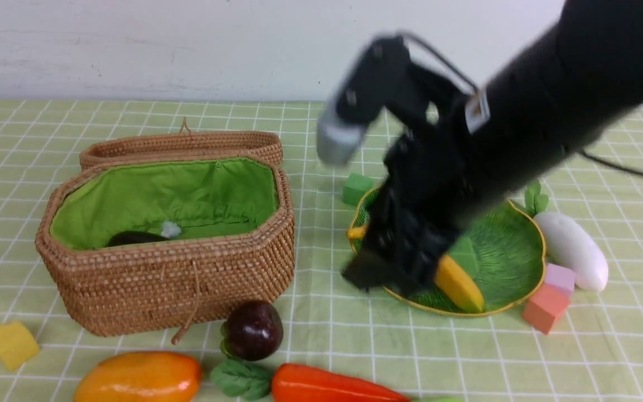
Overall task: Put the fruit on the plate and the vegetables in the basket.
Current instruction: Take a chayote with your right arm and place it on the basket on the left.
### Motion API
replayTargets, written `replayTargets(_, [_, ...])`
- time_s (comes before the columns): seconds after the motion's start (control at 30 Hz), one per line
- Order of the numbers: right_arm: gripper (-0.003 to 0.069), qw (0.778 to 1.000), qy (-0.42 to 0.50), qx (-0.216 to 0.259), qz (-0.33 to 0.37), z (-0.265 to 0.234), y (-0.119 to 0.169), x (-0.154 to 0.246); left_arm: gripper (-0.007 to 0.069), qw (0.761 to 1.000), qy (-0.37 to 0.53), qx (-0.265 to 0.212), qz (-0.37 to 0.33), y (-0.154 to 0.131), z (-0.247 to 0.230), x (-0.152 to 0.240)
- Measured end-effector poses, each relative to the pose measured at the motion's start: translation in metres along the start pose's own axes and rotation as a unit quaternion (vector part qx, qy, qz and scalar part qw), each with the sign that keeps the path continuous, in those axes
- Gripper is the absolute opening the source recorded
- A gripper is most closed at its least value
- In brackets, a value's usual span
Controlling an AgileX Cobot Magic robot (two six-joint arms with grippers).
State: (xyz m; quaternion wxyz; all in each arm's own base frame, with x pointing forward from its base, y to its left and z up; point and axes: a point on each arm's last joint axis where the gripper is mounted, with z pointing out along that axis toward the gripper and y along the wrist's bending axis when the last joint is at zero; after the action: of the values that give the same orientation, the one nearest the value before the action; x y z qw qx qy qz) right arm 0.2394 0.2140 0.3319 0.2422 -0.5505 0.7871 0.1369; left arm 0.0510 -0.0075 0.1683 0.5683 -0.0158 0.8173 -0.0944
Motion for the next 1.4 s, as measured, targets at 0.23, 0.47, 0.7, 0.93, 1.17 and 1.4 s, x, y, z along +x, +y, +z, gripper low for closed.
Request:
replayTargets(0.23, [0.0575,0.975,0.138,-0.054,-0.165,0.053,0.016,0.075,0.0239,1.000,0.000,0.000,0.000,0.000,0.000,0.000])
replayTargets(0.47, [0.0575,0.967,0.136,-0.049,-0.208,0.070,0.016,0.088,0.0239,1.000,0.000,0.000,0.000,0.000,0.000,0.000])
replayTargets(0.7, [0.0575,0.969,0.131,-0.042,-0.205,0.094,0.010,0.089,0.0239,1.000,0.000,0.000,0.000,0.000,0.000,0.000])
replayTargets(0.93, [0.0528,0.965,0.164,-0.075,-0.191,0.126,0.008,0.100,0.0239,1.000,0.000,0.000,0.000,0.000,0.000,0.000])
replayTargets(1.17, [0.0456,0.954,0.190,-0.114,-0.201,0.115,0.012,0.099,0.0239,1.000,0.000,0.000,0.000,0.000,0.000,0.000])
replayTargets(1.4, [0.0456,0.973,0.076,-0.032,-0.216,0.051,0.002,0.040,0.0239,1.000,0.000,0.000,0.000,0.000,0.000,0.000])
